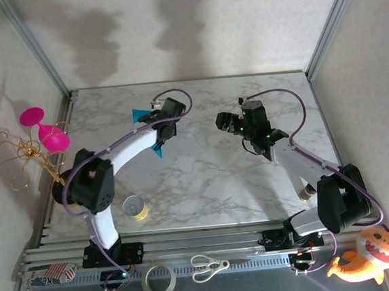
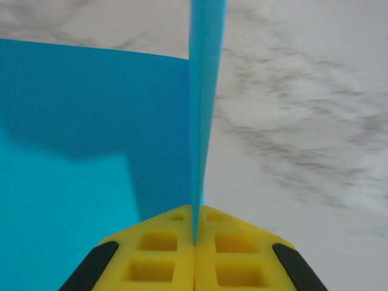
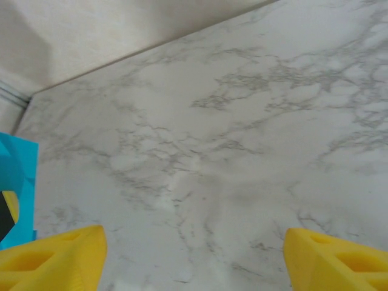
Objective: Fold a paper plane with a square sheet of paper (pick it up from the middle)
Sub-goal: Turn over the paper at the center of the table.
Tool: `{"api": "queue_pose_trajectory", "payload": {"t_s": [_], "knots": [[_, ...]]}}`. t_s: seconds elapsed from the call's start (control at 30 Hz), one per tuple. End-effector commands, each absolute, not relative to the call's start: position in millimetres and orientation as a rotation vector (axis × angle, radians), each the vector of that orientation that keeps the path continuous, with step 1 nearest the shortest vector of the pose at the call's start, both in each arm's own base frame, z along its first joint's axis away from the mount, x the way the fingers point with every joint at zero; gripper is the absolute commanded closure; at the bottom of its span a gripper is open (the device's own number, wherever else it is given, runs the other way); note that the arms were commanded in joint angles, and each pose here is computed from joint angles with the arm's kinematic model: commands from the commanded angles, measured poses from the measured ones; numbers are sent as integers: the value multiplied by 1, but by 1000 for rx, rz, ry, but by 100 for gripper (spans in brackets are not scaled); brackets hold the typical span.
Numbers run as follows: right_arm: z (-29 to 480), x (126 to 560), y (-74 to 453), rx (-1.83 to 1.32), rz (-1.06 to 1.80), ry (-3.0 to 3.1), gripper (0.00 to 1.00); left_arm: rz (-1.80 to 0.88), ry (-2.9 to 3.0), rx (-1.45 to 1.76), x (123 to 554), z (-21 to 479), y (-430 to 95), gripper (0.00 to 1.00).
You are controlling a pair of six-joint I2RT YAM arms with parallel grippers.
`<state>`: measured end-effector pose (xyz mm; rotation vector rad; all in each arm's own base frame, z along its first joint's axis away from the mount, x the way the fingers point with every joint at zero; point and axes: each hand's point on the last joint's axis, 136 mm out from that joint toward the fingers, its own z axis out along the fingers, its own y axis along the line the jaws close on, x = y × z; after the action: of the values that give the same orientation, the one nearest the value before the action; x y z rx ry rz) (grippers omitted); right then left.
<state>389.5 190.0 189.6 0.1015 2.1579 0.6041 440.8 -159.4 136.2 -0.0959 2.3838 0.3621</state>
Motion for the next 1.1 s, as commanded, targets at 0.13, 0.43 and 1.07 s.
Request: {"api": "queue_pose_trajectory", "payload": {"t_s": [0.13, 0.43, 1.07], "knots": [[178, 385, 168, 168, 492, 2179, 22, 1036, 2309, 119, 438, 118, -134, 93], [170, 384, 164, 192, 484, 2208, 23, 1102, 2366, 214, 446, 57, -156, 91], [149, 392, 164, 281, 492, 2285, 24, 842, 2508, 108, 438, 9, -191, 72]]}}
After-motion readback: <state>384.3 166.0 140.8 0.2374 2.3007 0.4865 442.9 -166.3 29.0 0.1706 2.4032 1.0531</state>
